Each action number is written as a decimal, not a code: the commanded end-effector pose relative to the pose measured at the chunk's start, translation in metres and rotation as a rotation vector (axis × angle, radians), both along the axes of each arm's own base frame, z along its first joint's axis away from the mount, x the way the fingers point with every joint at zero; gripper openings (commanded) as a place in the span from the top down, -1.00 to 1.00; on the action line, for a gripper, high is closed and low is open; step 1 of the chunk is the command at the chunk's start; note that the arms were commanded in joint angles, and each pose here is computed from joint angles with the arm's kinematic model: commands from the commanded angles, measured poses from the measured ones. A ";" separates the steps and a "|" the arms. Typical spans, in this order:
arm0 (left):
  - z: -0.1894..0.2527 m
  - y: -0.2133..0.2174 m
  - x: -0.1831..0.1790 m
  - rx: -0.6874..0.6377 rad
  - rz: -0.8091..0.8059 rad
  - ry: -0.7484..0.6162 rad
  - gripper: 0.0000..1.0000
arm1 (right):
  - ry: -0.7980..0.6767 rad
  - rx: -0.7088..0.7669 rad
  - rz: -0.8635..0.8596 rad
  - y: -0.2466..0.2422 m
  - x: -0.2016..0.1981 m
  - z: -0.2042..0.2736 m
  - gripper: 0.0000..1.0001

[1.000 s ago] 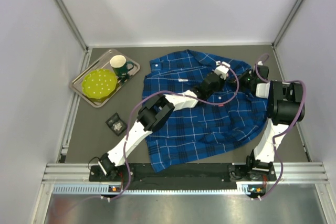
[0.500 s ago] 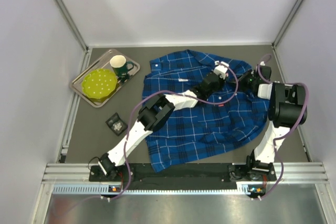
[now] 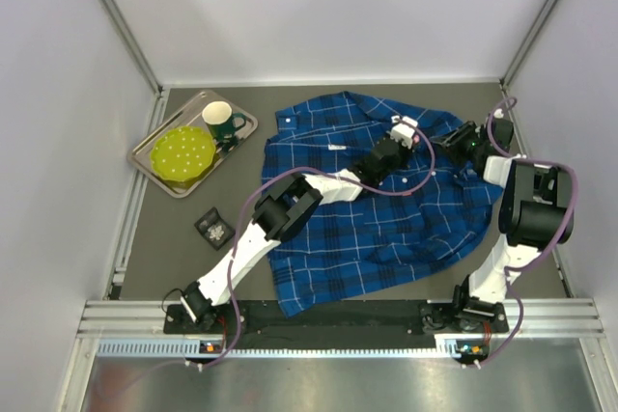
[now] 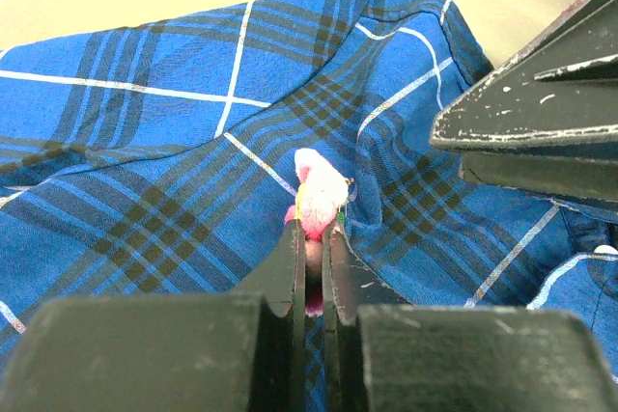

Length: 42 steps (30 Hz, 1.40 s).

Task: Remove the brooch from the garment
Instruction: Open the brooch with the flattened clothing.

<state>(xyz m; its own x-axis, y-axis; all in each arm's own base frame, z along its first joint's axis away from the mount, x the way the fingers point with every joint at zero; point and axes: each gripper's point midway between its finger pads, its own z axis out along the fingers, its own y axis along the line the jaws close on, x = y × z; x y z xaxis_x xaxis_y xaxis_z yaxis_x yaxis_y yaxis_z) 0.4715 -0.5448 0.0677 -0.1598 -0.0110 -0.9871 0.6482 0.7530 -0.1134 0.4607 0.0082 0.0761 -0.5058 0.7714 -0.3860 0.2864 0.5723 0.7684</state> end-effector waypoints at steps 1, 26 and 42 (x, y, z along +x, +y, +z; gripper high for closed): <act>0.037 0.001 -0.003 -0.060 -0.009 -0.017 1.00 | -0.074 0.036 0.027 0.012 0.015 0.017 0.24; 0.043 0.007 -0.001 -0.150 -0.011 0.019 1.00 | -0.042 0.040 0.073 0.045 0.039 0.008 0.10; 0.046 0.005 -0.003 -0.154 -0.030 0.014 1.00 | -0.006 -0.009 0.080 0.044 0.035 0.000 0.02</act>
<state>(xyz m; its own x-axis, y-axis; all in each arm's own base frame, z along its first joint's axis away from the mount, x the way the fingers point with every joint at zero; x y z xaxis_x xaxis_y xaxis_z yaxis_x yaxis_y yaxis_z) 0.4701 -0.5387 0.0681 -0.2165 -0.1034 -0.9708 0.6450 0.7313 -0.2218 0.4847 0.0502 0.0594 -0.5690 0.7476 -0.3425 0.2848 0.5699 0.7708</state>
